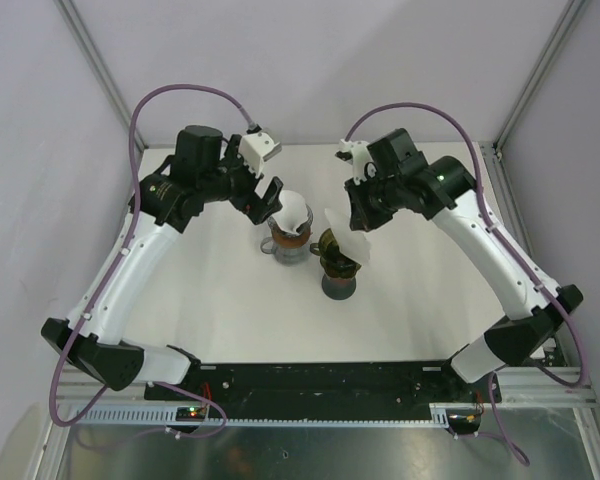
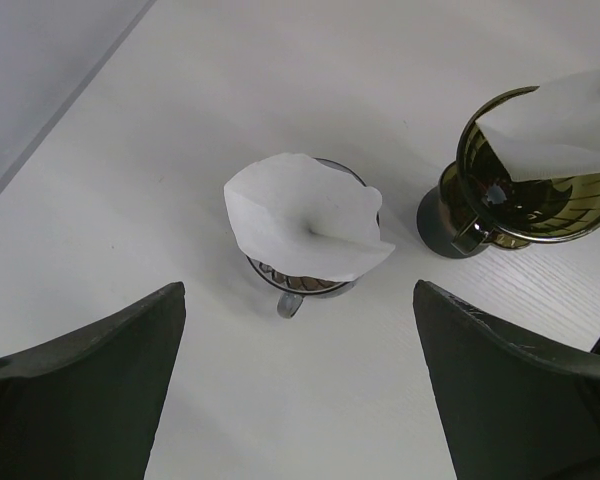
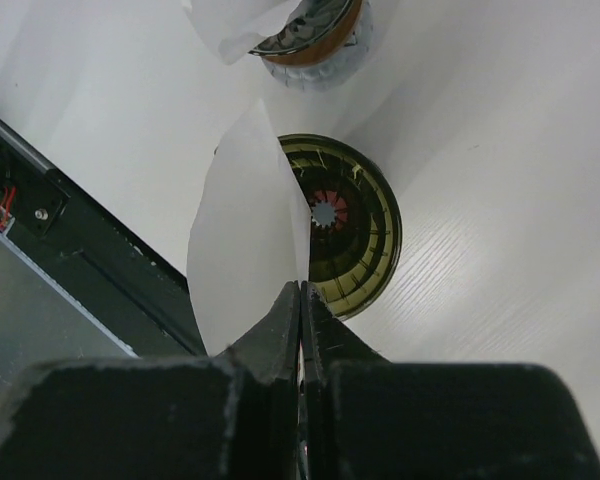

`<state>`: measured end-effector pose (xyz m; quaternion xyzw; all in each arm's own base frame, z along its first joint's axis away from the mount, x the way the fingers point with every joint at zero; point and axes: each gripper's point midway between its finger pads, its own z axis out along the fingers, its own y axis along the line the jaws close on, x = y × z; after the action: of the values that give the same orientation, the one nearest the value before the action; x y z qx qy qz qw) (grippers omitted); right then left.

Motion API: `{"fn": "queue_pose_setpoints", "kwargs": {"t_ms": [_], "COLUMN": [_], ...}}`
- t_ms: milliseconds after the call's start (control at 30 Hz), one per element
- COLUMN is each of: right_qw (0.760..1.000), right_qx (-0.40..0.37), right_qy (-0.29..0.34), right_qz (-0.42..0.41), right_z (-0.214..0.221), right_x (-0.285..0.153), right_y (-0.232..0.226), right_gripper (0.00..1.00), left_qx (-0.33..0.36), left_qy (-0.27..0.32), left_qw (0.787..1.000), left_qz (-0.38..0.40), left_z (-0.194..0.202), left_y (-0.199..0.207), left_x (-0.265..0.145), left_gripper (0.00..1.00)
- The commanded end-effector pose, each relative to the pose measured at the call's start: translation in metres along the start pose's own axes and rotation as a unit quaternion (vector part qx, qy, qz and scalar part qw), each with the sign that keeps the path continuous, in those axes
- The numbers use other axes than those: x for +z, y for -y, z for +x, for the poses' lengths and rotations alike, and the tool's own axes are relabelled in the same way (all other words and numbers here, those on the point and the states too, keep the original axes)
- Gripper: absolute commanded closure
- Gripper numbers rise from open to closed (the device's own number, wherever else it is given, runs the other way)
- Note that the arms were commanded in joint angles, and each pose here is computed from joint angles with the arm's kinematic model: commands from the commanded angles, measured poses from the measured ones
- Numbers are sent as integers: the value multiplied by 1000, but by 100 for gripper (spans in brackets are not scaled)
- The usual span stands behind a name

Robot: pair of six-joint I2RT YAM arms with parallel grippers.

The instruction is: Place the coffee filter in the dripper

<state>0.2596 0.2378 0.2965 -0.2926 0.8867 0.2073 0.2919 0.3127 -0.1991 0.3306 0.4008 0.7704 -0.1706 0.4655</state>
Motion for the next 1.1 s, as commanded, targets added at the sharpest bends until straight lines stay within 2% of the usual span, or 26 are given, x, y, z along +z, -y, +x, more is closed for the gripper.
{"fn": "queue_pose_setpoints", "kwargs": {"t_ms": [0, 267, 433, 833, 1067], "right_qw": [1000, 999, 999, 999, 1000], "right_qx": [-9, -14, -15, -13, -15], "right_qy": [-3, -33, -29, -33, -12], "right_qz": [-15, -17, -15, -1, -7], "right_z": [-7, -4, -8, 1, -2], "right_x": [5, 36, 44, 55, 56], "right_y": [-7, -7, -5, 3, 2], "right_gripper": [100, 100, 100, 100, 100], "left_qx": [-2, -4, -7, 10, 14], "left_qy": [13, 6, -1, -26, -31], "left_qw": [1000, 1000, 999, 995, 994], "left_qz": [7, 13, 32, 96, 108], "left_z": [-4, 1, 5, 5, 6], "left_y": [4, 5, 13, 58, 66], "left_x": [-5, -1, 8, 41, 47], "left_gripper": [0, 0, 1, 3, 3]}}
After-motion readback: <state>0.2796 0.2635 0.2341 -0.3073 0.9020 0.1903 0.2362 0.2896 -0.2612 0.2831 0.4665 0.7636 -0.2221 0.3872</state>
